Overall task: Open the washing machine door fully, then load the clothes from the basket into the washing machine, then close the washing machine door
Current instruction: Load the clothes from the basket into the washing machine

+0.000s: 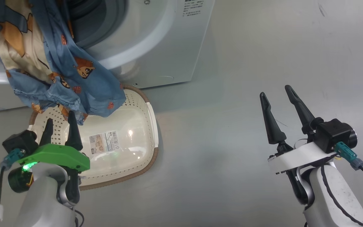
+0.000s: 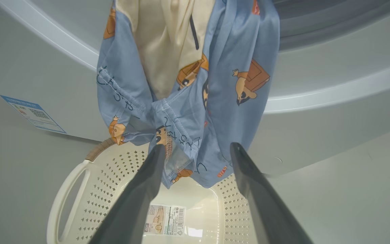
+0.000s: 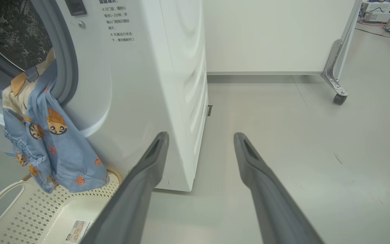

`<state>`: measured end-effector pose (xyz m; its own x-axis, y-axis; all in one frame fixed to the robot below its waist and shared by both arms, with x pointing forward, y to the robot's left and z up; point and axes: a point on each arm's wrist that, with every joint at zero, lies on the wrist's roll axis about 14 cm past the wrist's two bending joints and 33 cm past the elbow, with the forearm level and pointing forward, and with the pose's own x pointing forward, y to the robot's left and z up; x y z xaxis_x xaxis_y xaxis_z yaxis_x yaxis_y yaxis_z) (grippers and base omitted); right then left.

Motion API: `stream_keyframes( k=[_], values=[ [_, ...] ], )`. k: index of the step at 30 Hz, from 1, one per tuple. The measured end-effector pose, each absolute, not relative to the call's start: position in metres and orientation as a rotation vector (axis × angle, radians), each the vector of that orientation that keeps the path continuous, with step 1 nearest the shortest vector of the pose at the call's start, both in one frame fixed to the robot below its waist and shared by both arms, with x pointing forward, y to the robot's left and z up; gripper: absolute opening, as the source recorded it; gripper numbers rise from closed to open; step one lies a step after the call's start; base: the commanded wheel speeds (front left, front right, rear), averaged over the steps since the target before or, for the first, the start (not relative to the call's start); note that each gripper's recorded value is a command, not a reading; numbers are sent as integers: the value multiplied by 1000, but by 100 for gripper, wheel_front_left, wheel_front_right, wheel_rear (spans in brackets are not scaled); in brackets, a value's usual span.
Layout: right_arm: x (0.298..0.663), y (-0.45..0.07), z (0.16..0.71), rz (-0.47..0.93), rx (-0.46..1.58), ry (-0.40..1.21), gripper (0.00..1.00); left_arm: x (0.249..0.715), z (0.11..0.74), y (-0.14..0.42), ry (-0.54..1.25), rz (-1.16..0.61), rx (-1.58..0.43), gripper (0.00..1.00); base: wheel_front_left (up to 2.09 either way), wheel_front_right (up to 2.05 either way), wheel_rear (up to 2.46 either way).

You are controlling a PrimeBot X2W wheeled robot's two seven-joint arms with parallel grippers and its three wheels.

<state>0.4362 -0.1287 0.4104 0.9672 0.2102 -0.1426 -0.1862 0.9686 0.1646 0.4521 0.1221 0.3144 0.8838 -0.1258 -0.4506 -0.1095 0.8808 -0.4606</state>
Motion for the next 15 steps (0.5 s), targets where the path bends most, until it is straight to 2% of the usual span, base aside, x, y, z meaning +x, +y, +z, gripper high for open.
stream_keyframes(
  k=[15],
  values=[
    [442, -140, 388, 176, 130, 209, 100, 483, 280, 103, 589, -10, -550, 100, 0, 0, 0]
  ],
)
